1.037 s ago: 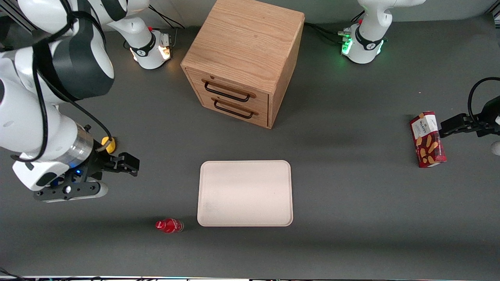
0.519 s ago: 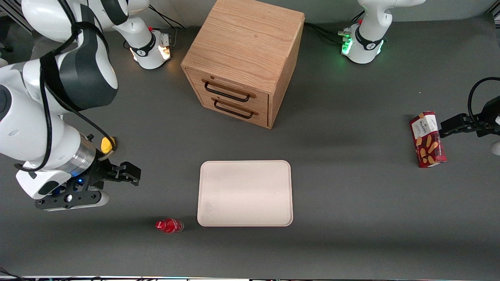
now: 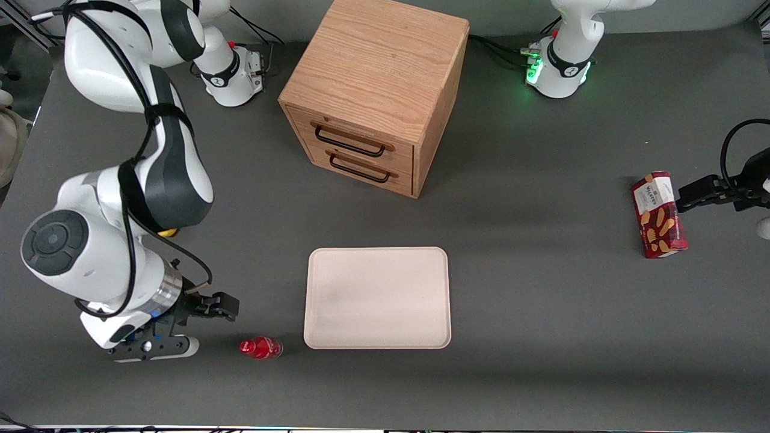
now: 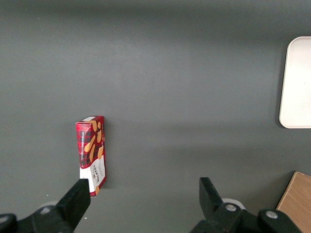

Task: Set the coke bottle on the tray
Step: 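Lower the open right gripper around the red Coca-Cola bottle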

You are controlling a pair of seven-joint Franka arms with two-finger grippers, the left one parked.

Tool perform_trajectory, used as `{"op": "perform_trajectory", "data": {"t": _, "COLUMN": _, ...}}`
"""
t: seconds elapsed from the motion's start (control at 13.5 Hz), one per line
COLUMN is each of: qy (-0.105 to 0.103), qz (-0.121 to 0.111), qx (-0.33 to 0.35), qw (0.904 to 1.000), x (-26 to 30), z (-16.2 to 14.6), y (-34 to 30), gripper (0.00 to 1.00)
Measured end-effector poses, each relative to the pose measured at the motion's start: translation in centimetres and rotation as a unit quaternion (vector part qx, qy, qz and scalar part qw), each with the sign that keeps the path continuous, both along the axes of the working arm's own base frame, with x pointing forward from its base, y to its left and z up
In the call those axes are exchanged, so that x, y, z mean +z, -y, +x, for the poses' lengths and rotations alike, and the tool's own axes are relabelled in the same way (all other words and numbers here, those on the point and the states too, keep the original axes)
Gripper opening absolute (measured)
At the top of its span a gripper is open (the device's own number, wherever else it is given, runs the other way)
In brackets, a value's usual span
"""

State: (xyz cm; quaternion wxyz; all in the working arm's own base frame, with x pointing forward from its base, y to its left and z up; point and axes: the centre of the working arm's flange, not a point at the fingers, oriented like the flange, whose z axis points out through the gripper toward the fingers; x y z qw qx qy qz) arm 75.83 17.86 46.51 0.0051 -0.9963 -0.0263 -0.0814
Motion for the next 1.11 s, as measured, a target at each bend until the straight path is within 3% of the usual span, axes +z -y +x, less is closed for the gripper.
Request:
{"op": "perform_trajectory", "data": {"t": 0.44, "qy": 0.044, "qz": 0.015, "qx": -0.004, "qw": 0.9989, "x": -5.6, "z": 2.0, "y": 0.2, "gripper": 1.00}}
{"op": "perform_trajectory", "data": {"t": 1.11, "qy": 0.057, "qz": 0.019, "qx": -0.002, "qw": 0.9982, "x": -11.7, "z": 2.9, "y": -0.3, "gripper": 1.00}}
